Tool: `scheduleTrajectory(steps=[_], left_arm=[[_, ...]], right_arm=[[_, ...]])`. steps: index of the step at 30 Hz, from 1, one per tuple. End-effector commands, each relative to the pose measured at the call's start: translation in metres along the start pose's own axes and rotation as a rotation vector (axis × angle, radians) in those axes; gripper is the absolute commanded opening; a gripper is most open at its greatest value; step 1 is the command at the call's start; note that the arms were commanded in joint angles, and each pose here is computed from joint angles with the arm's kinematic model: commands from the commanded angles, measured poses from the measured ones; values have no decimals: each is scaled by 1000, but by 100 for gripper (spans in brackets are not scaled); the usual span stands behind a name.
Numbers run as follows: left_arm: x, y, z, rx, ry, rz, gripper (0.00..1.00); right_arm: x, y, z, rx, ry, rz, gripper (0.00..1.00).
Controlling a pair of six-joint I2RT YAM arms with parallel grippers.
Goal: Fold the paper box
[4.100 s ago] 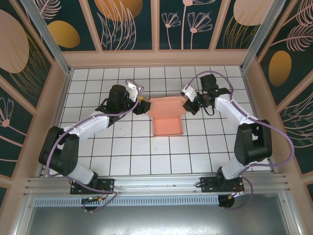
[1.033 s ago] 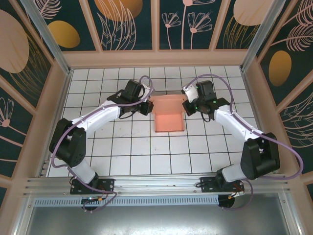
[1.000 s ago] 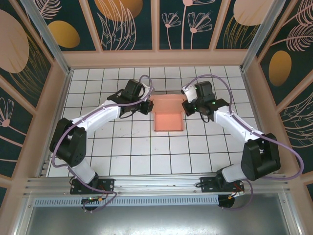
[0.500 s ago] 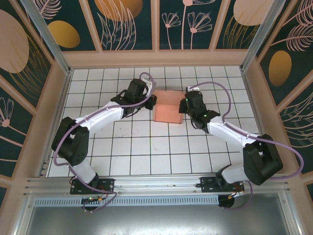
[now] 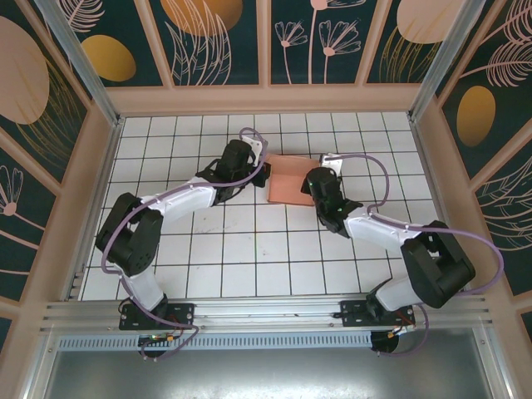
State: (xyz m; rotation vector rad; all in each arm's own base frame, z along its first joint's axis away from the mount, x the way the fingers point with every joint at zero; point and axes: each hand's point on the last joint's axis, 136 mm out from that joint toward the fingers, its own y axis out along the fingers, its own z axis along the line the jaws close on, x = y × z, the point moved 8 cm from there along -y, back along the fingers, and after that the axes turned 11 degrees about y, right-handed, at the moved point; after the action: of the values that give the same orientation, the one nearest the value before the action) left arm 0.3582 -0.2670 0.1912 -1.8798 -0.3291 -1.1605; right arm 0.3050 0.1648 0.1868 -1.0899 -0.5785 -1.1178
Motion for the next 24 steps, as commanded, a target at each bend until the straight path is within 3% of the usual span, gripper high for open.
scheduleTrajectory(steps=[1,9,24], left_arm=[[0,8,-1,-4,-33,-30,0],[-15,27,6,21,-56,3,0],[-39,30,10,35,-89,0,0]], right_arm=[[2,4,1,6,75,-73,0],[-16,13,-7,-8,85,-62,0],[-37,4,-28,-15,70,-127,0]])
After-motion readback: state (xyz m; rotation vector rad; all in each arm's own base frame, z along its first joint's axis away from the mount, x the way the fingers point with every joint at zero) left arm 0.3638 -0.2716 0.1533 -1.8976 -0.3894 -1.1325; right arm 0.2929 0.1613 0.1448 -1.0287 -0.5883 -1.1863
